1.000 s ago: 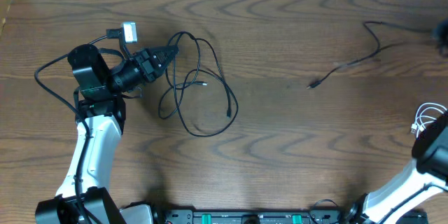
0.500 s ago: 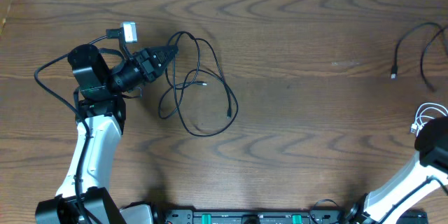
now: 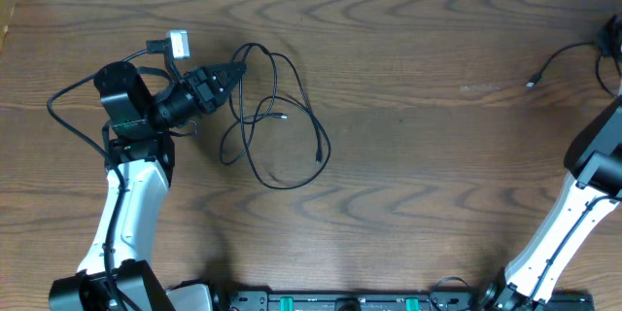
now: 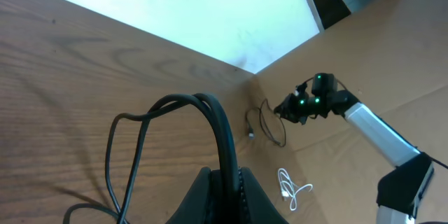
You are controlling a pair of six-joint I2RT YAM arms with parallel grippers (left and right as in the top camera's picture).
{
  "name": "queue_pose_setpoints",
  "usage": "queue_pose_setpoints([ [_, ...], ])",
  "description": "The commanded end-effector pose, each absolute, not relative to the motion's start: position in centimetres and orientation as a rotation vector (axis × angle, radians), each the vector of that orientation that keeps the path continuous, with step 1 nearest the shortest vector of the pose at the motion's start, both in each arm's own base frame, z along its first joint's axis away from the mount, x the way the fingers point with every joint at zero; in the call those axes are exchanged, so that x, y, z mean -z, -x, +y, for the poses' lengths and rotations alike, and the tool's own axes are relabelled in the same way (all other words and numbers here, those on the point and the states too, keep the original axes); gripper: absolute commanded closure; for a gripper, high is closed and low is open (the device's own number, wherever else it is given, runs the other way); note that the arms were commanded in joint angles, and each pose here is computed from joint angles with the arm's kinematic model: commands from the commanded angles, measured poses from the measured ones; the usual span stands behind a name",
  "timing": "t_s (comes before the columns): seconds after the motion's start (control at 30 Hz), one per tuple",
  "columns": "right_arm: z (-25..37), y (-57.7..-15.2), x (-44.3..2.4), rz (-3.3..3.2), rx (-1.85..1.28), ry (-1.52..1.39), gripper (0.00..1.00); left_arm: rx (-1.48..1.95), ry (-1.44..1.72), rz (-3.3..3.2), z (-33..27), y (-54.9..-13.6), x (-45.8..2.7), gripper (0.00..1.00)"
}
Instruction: Untangle cables
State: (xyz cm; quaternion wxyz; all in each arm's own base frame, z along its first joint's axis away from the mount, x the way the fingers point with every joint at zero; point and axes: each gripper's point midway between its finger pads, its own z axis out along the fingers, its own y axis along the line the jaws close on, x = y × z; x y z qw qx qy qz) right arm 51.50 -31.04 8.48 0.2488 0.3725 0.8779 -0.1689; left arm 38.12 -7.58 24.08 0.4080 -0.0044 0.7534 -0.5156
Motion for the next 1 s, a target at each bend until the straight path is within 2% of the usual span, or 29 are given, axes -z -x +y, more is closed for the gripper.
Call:
queue_pose_setpoints([
  [0.0,-27.8,-52.8,-15.2,2.329,0.396,-0.923,0.6,1.303,0.004,1.893,-8.7,-38.3,-24.7,0.92],
  [0.23,-19.0,-52.7,-18.4,2.426,0.137,-0.825,0.64,1.259,-0.146,1.916,-15.7,-37.7,-24.1,0.92],
  [0.4,-11.8,-51.6,-19.9,2.525,-0.054,-0.738,0.64,0.972,-0.183,2.007,-19.3,-38.0,-20.8,0.89],
  [0.43,-10.2,-51.2,-20.0,2.555,-0.088,-0.71,0.64,0.902,-0.17,2.042,-19.5,-37.9,-19.8,0.83],
  [0.47,-8.9,-50.8,-20.0,2.585,-0.104,-0.69,0.63,0.833,-0.165,2.076,-19.8,-37.7,-18.8,0.71],
  [0.5,-7.8,-50.4,-19.8,2.616,-0.114,-0.67,0.62,0.757,-0.164,2.113,-19.9,-37.5,-17.8,0.54],
  [0.53,-6.7,-49.9,-19.7,2.645,-0.121,-0.653,0.55,0.677,-0.167,2.146,-19.7,-37.2,-16.8,0.43],
  [0.57,-5.5,-49.4,-19.4,2.681,-0.131,-0.631,0.46,0.586,-0.153,2.183,-19.3,-36.9,-15.8,0.29],
  [0.6,-4.4,-48.9,-19.2,2.713,-0.145,-0.613,0.46,0.52,-0.137,2.212,-18.9,-36.7,-15.0,0.24],
  [0.73,-0.6,-47.4,-18.6,2.811,-0.181,-0.534,0.46,0.434,-0.124,2.274,-18.1,-35.8,-13.7,0.22],
  [0.8,1.4,-46.8,-18.4,2.848,-0.192,-0.481,0.41,0.432,-0.124,2.276,-17.9,-35.5,-14.0,0.2],
  [0.83,2.2,-46.4,-18.3,2.866,-0.192,-0.458,0.37,0.422,-0.128,2.265,-17.7,-35.4,-14.5,0.15],
  [0.87,3.3,-46.1,-18.2,2.886,-0.195,-0.43,0.26,0.404,-0.136,2.249,-17.3,-35.3,-15.1,0.09],
  [0.9,4.1,-45.8,-18.1,2.899,-0.196,-0.403,0.08,0.372,-0.122,2.233,-16.5,-35.3,-15.8,0.09],
  [0.93,5.1,-45.6,-18.0,2.909,-0.198,-0.375,0.01,0.328,-0.089,2.212,-15.5,-35.3,-16.6,0.09],
  [0.97,6.0,-45.4,-17.9,2.919,-0.204,-0.347,0.01,0.282,-0.052,2.19,-14.2,-35.3,-17.5,0.09],
])
